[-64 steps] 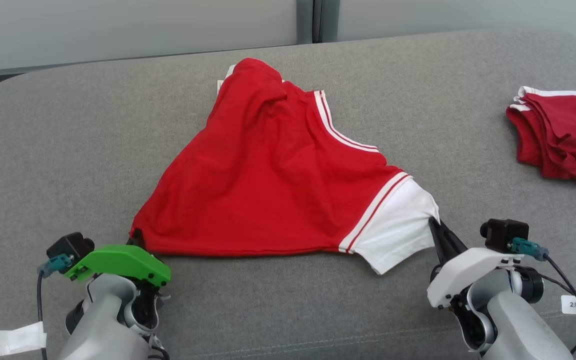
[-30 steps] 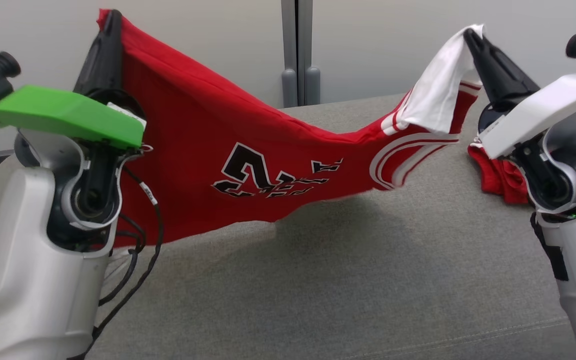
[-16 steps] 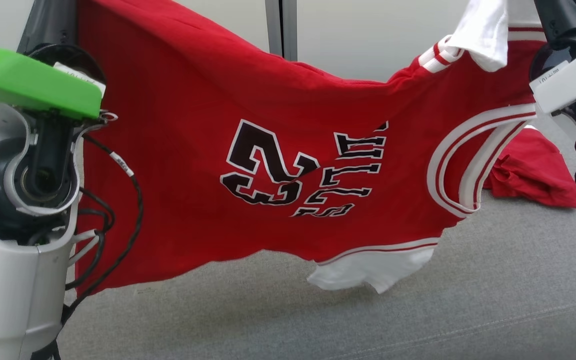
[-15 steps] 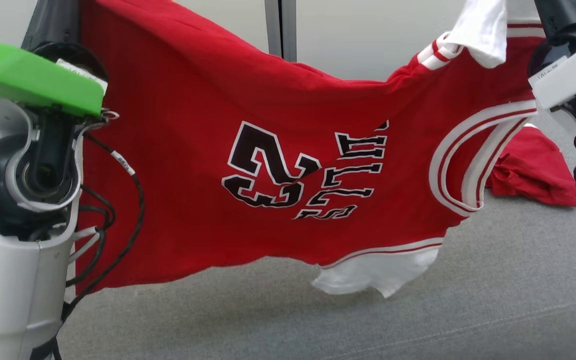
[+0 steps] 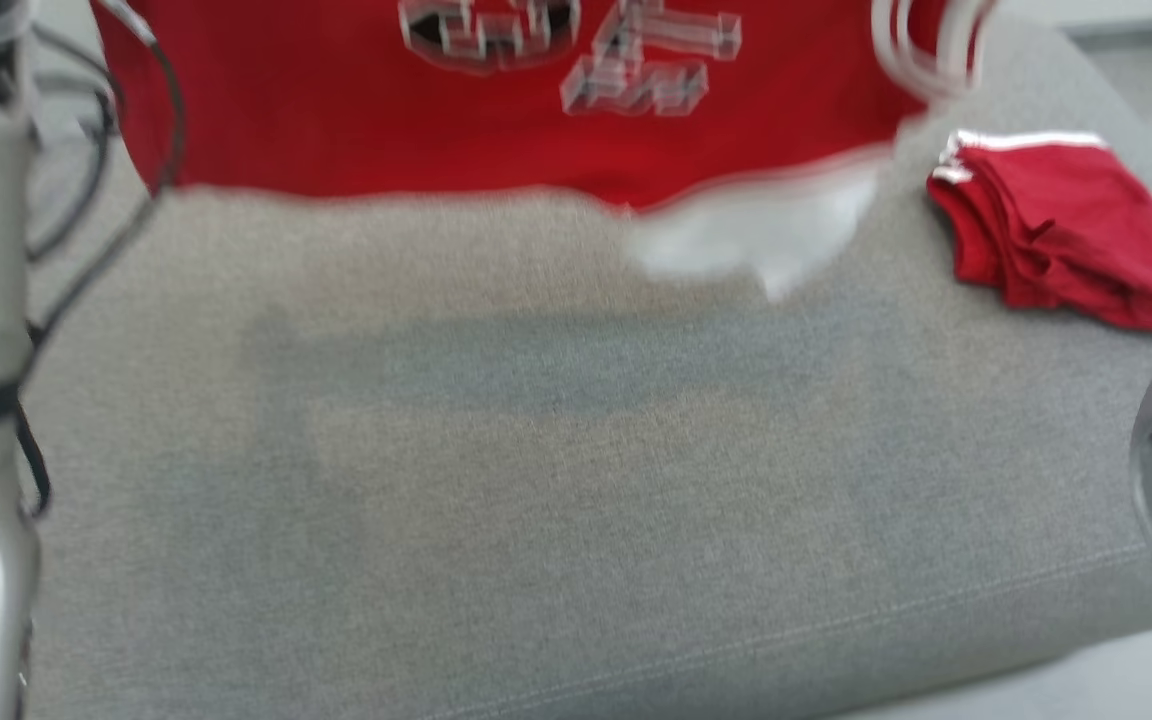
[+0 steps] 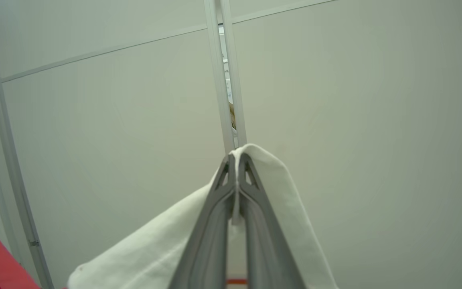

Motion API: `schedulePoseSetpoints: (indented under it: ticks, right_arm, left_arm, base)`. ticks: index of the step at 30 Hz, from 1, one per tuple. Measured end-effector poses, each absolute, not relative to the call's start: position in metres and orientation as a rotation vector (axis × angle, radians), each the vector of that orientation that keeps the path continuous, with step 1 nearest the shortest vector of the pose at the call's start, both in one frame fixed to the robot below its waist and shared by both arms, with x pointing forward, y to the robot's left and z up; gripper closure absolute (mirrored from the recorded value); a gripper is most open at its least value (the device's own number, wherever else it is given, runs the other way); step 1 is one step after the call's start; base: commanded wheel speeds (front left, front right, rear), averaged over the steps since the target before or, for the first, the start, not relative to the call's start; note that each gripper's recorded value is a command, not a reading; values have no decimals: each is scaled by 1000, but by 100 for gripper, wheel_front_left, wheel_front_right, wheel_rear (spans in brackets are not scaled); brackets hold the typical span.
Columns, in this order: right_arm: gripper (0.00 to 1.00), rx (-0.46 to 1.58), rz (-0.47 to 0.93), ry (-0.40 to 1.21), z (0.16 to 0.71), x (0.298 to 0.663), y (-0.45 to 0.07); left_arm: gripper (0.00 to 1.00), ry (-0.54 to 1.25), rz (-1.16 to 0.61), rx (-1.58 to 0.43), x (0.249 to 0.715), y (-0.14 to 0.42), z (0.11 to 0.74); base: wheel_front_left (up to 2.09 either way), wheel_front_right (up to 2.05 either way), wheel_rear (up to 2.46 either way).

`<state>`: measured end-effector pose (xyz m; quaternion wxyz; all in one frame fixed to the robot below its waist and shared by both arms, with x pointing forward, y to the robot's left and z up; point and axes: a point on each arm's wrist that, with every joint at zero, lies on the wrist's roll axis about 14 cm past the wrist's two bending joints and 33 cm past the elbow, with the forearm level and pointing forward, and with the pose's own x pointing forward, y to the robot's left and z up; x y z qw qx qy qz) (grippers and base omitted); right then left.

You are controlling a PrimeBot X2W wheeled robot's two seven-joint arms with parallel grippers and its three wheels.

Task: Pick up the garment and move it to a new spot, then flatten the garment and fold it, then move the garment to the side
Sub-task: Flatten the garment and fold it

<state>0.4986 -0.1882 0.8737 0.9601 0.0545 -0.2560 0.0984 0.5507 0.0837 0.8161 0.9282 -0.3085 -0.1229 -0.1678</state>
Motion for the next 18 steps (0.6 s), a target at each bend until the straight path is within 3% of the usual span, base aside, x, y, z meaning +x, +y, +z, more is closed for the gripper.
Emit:
schedulePoseSetpoints:
  ticks: [7, 12, 15, 18]
  right_arm:
    - [100, 31, 111, -717, 902, 550, -196]
    - [100, -2, 72, -800, 893, 582, -200]
    - [100, 12, 71, -772, 871, 609, -198]
    - [100, 2, 90, -637, 808, 646, -189]
  left_arm:
    - [100, -451, -264, -581, 614, 94, 837]
    - [100, -589, -238, -560, 645, 98, 838]
    - [100, -638, -260, -583, 662, 98, 831]
    - [100, -538, -217, -603, 696, 103, 772]
  base:
    - [0, 0, 0]
    - [0, 0, 0]
    - [0, 0, 0]
    - [0, 0, 0]
